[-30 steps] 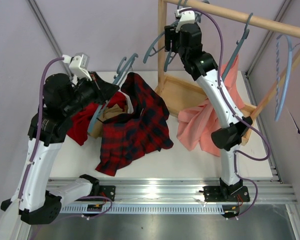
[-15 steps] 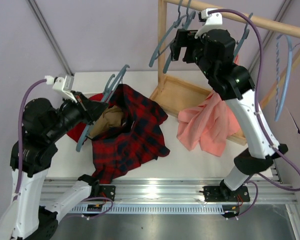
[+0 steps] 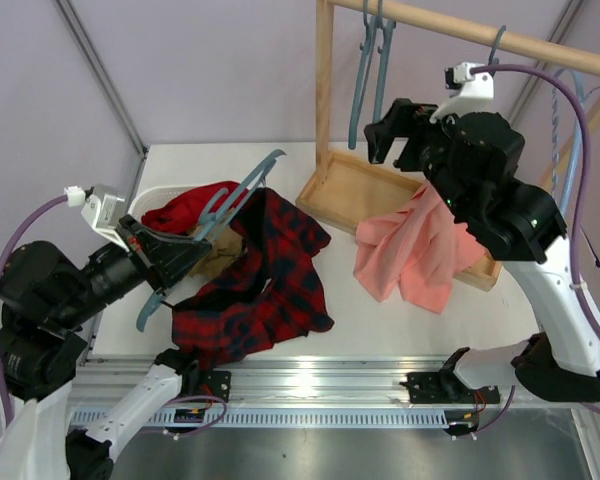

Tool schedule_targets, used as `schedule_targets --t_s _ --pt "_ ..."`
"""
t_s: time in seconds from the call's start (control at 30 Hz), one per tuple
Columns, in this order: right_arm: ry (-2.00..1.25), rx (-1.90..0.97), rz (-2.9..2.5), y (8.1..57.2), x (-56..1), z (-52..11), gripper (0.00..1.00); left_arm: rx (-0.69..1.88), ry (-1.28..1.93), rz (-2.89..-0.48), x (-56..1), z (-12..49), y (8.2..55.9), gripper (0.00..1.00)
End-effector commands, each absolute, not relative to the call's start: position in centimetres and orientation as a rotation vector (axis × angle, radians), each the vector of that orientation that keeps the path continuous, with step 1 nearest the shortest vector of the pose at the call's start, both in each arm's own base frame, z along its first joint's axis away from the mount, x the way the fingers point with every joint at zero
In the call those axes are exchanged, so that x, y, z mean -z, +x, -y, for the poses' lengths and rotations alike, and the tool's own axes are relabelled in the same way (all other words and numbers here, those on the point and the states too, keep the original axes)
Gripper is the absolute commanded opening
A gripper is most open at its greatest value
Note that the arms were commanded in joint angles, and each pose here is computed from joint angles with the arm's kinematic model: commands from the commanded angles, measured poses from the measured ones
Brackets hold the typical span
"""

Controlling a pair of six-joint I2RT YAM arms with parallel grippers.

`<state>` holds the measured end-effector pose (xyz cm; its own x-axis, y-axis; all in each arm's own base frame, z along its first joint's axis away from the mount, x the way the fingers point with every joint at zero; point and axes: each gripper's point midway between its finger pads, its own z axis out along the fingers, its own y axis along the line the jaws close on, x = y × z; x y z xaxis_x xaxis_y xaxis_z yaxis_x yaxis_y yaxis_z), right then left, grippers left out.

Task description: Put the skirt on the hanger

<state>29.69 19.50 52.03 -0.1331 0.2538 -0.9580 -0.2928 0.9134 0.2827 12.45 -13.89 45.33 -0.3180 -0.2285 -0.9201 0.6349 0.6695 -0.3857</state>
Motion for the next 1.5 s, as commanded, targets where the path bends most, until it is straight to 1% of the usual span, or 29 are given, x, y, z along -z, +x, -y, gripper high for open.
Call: schedule_targets --t_s 0.0,0.07,0.13,0.2,0.37,0.63,0.77,0.93,1.0,1.03,1.23,1.37,1.47 --pt "0.089 -0.472 -1.627 28.4 -51.9 -17.3 0.91 1.066 0.456 -1.557 -48.6 15.7 9.4 0.03" --pt "0.132 -0.470 -1.609 27.4 -52.1 -15.8 0.91 1.097 0.495 -1.530 -49.3 16.0 8.6 0.02" --pt "0.159 -0.464 -1.623 27.3 -50.9 -15.3 0.91 1.135 0.523 -1.476 -51.0 16.3 7.9 0.03" --pt "0.174 -0.492 -1.613 26.4 -50.9 -14.7 0.90 1.168 0.552 -1.453 -51.9 16.7 7.4 0.03" --pt "0.195 -0.445 -1.630 25.9 -49.8 -13.3 0.90 1.244 0.552 -1.423 -53.6 17.9 8.5 0.03" --pt "0.214 -0.406 -1.622 25.2 -49.9 -11.7 0.91 1.339 0.553 -1.365 -56.2 19.5 10.1 0.04" --pt "0.257 -0.344 -1.602 25.6 -50.0 -10.4 0.92 1.353 0.558 -1.325 -58.0 20.1 10.5 0.04" --pt "0.293 -0.308 -1.589 26.4 -49.8 -9.5 0.93 1.391 0.524 -1.330 -58.8 21.8 12.4 0.04" --pt "0.295 -0.284 -1.607 26.8 -49.4 -9.3 0.91 1.397 0.523 -1.325 -59.3 22.4 12.5 0.04" --pt "0.300 -0.276 -1.608 26.8 -49.5 -9.1 0.90 1.378 0.483 -1.347 -59.2 22.8 13.8 0.04" --pt "0.352 -0.205 -1.653 26.3 -48.8 -7.3 0.83 1.388 0.376 -1.339 -60.9 23.3 15.7 0.04" --pt "0.365 -0.207 -1.641 25.3 -49.1 -6.3 0.77 1.435 0.352 -1.356 -60.8 24.8 16.5 0.04" --pt "0.377 -0.173 -1.632 24.9 -49.1 -5.3 0.74 1.482 0.371 -1.379 -60.5 26.3 16.2 0.04"
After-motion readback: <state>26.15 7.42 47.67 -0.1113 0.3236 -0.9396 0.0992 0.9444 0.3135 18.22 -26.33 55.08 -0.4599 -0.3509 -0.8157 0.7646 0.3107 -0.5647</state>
